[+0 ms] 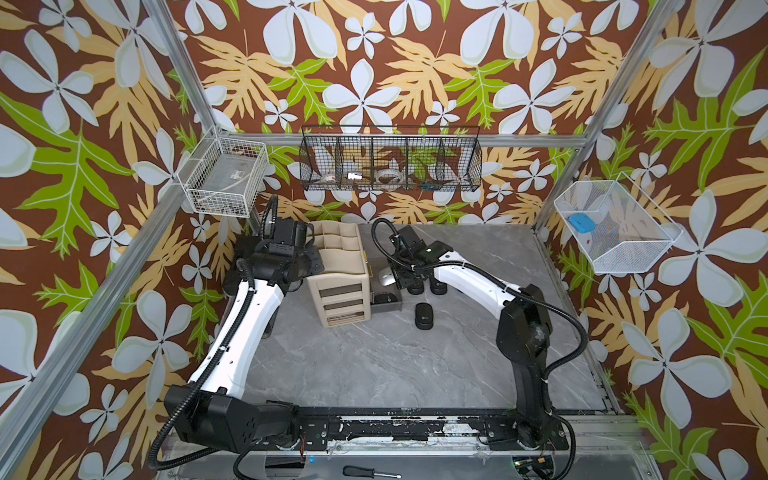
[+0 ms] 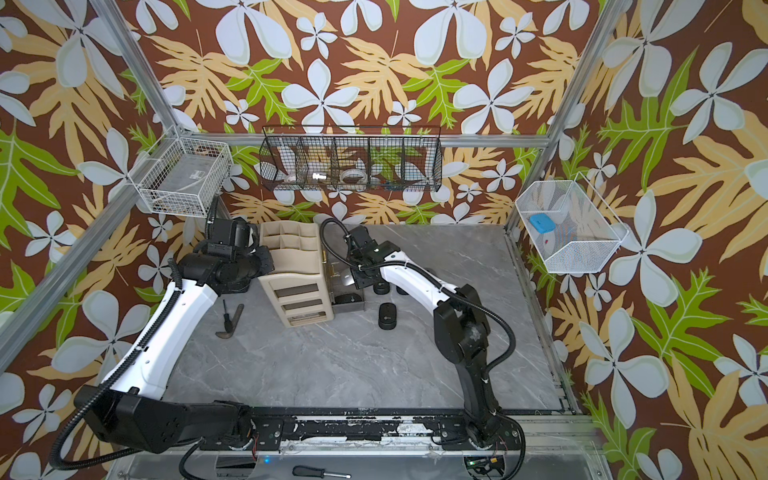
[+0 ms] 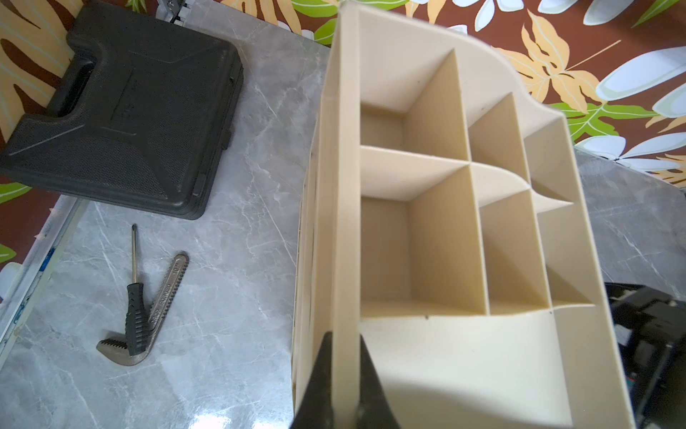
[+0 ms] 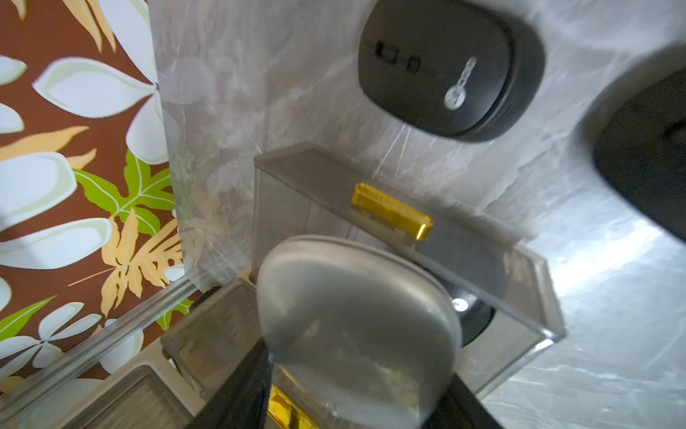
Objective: Take the mice out of the drawer
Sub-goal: Pick up the mouse from the drawer, then place the mouse at the center of the board.
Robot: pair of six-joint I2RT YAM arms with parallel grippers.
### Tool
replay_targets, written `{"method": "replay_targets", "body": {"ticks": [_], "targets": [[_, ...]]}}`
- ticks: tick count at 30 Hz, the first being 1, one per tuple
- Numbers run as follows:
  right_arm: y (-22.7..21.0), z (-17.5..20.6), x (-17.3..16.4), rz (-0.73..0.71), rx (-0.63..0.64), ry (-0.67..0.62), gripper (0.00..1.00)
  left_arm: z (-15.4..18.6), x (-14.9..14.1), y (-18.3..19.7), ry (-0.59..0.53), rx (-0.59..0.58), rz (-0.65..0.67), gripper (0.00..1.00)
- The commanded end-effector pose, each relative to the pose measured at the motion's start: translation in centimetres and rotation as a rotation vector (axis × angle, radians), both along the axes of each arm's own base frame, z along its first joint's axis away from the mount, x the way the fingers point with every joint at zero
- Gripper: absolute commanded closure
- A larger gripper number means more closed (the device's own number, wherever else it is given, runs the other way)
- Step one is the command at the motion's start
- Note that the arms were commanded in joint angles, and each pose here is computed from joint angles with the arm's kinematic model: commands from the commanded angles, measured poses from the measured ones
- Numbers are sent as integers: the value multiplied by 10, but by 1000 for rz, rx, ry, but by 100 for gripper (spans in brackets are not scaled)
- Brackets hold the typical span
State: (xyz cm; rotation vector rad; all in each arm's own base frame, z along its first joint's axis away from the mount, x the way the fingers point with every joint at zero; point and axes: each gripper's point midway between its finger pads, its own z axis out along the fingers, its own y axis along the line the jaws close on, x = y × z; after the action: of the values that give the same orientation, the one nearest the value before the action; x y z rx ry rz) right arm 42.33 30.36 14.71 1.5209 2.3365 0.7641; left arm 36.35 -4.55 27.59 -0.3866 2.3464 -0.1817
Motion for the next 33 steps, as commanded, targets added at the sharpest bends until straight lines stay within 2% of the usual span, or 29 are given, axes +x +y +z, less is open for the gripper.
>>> {"method": "replay_targets", "body": {"ticks": [1, 6, 11, 17, 24, 25, 29, 33], "targets": [[-38, 8, 0, -24, -56, -49, 40, 22, 11, -12, -96, -53, -44, 100], [-111, -7, -23, -88, -115, -32, 39, 16, 7, -14, -81, -50, -64, 100], [-162, -51, -49, -130, -134, 40, 39, 14, 4, -15, -81, -51, -78, 100], [-172, -97, -67, -160, -114, 120, 39, 13, 5, -15, -77, -48, -83, 100], [-168, -121, -74, -140, -109, 166, 39, 15, 5, -15, -82, -45, -85, 100], [-169, -122, -77, -144, -111, 172, 37, 15, 5, -15, -82, -47, -86, 100], [-175, -113, -79, -159, -127, 154, 19, 15, 6, -19, -80, -62, -96, 100], [-173, -94, -73, -132, -129, 137, 13, 19, 8, -18, -92, -60, -88, 100]]}}
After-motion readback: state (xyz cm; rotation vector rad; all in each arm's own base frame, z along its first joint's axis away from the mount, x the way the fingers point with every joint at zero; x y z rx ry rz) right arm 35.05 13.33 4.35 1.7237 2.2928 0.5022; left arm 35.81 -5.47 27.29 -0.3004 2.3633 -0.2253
